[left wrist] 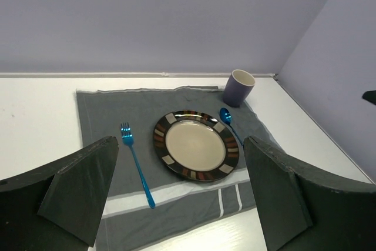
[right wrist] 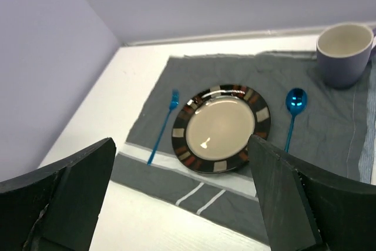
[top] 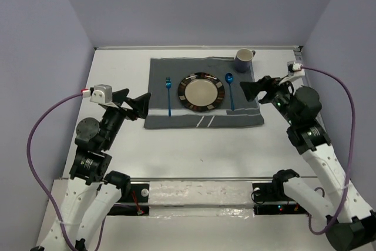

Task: Set the dinner table for one person

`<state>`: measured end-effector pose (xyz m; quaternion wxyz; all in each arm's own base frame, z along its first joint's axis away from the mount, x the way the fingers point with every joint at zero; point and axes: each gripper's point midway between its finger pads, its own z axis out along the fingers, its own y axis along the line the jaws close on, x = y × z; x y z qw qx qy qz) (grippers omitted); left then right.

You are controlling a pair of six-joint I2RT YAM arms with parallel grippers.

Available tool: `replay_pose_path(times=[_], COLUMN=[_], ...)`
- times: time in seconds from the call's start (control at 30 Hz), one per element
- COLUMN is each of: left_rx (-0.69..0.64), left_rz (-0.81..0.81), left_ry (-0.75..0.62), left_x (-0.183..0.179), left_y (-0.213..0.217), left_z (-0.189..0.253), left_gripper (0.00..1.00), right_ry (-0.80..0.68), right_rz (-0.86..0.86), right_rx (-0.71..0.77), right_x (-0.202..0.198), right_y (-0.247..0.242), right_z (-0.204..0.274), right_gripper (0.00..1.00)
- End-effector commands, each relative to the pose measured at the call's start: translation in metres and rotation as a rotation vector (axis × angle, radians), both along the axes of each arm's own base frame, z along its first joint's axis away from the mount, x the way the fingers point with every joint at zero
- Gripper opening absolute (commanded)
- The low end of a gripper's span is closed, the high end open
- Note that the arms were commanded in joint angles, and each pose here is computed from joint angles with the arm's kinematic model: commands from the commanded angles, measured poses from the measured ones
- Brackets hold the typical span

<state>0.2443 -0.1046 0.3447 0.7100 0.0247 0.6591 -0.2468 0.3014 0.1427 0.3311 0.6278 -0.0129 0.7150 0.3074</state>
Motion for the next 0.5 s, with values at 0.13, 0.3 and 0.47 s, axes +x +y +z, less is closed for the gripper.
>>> replay_pose_path(times=[0.13,0.3,0.47], left_rx=[-0.067,-0.065,-0.069], left_rz=[-0.027,-0.014,-0.038], left_ry=[-0.191,-0.247,-0.237], left_x=[-0.025,-0.035,-0.036], left_y=[0.004,0.010,0.006], left_z=[0.046,0.070,0.074], left_gripper=[0.99,0.99,0.99], right_ry=[-0.126,-0.137,-0.162], right_rz=[0.009,-0.028,-0.047], right_rx=[0.030,0.017,0.019], right_x=[-0.064,-0.084,-0.096], right_y=[-0.017,-0.031,-0.038], right_z=[0.029,0.029,0.035], right_gripper=[1.00,1.00,1.00])
